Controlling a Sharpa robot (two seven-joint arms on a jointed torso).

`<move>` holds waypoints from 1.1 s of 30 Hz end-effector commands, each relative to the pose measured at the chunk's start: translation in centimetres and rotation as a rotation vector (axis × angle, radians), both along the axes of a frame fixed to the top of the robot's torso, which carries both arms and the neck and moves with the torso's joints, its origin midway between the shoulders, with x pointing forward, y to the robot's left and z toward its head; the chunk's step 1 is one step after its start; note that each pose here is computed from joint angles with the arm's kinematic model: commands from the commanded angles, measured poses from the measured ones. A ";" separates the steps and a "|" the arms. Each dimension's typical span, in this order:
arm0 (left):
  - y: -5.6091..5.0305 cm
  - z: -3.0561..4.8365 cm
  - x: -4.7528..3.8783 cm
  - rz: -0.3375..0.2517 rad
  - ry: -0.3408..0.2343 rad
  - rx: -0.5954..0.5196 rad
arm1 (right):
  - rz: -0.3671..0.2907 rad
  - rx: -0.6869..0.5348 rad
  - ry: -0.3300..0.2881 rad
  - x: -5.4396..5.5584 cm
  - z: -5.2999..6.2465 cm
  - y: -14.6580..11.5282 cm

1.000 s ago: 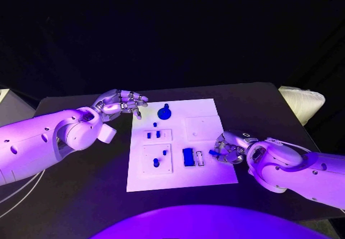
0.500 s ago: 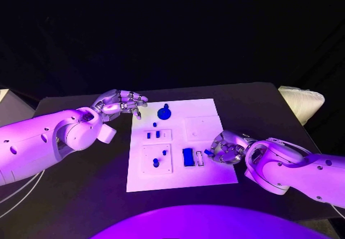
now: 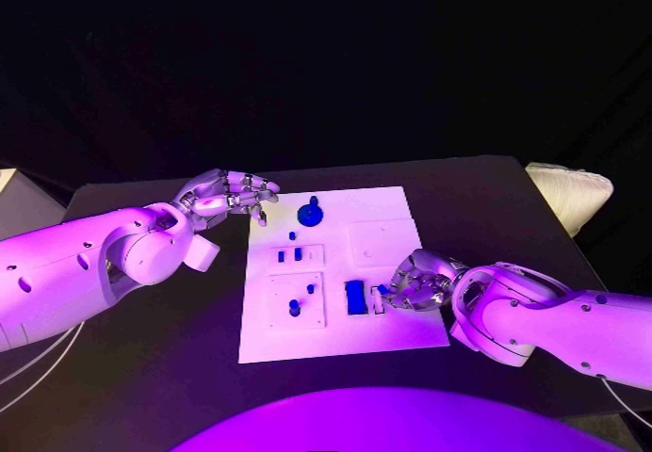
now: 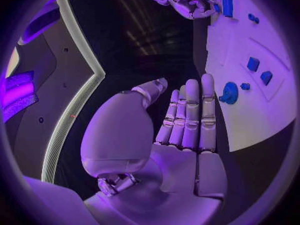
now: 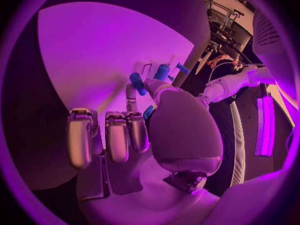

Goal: Assemble the parts on the task board

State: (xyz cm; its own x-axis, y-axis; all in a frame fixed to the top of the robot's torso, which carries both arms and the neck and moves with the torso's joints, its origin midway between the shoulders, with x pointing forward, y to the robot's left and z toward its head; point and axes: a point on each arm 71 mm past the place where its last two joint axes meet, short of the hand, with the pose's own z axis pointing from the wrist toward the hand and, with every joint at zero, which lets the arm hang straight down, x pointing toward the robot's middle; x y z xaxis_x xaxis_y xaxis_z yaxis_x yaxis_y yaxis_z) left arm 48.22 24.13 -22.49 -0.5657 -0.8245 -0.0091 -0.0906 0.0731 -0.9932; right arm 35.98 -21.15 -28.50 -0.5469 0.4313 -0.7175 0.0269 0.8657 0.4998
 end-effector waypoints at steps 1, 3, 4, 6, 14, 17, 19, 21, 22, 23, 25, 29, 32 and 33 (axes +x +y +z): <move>-0.2 0.08 -0.10 -0.017 0.002 -0.016 | -0.025 -0.002 0.059 -0.2 -0.5 0.2; -0.2 0.08 -0.11 -0.018 0.002 -0.016 | -0.024 0.002 0.061 -0.3 -0.6 0.5; -0.2 0.07 -0.11 -0.018 0.002 -0.016 | -0.023 0.003 0.061 -0.3 -0.6 0.5; -0.3 0.07 -0.12 -0.020 0.004 -0.016 | -0.023 0.006 0.061 -0.3 -0.6 0.7; -0.2 0.05 -0.14 -0.023 0.007 -0.015 | -0.027 0.006 0.062 -0.2 -0.7 1.0; -0.2 0.05 -0.15 -0.024 0.008 -0.015 | -0.024 0.004 0.065 -0.1 -0.8 1.0; -0.2 0.05 -0.15 -0.025 0.008 -0.015 | -0.022 0.003 0.066 -0.1 -0.8 1.1; -0.2 0.04 -0.15 -0.025 0.008 -0.015 | -0.020 0.004 0.066 -0.1 -0.8 1.1; -0.2 0.04 -0.15 -0.025 0.008 -0.015 | -0.019 0.005 0.065 -0.1 -0.8 1.2; -0.2 0.04 -0.15 -0.025 0.009 -0.014 | -0.018 0.007 0.064 -0.1 -0.8 1.2; -0.2 0.04 -0.15 -0.025 0.009 -0.014 | -0.015 0.011 0.061 -0.1 -0.7 1.4; -0.2 0.03 -0.15 -0.026 0.009 -0.014 | -0.010 0.018 0.056 -0.1 -0.7 1.6; -0.2 0.03 -0.14 -0.026 0.009 -0.014 | -0.008 0.021 0.054 -0.1 -0.7 1.6; -0.2 0.02 -0.13 -0.026 0.009 -0.014 | -0.007 0.022 0.054 -0.1 -0.7 1.6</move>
State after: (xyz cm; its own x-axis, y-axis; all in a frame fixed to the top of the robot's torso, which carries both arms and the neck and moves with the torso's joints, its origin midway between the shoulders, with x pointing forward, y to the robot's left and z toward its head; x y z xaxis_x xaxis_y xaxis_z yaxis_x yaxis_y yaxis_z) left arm 48.17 24.15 -22.52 -0.5724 -0.8199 -0.0054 -0.0962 0.0738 -0.9926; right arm 36.00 -19.87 -29.17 -0.5732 0.4530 -0.6828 0.0740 0.8585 0.5074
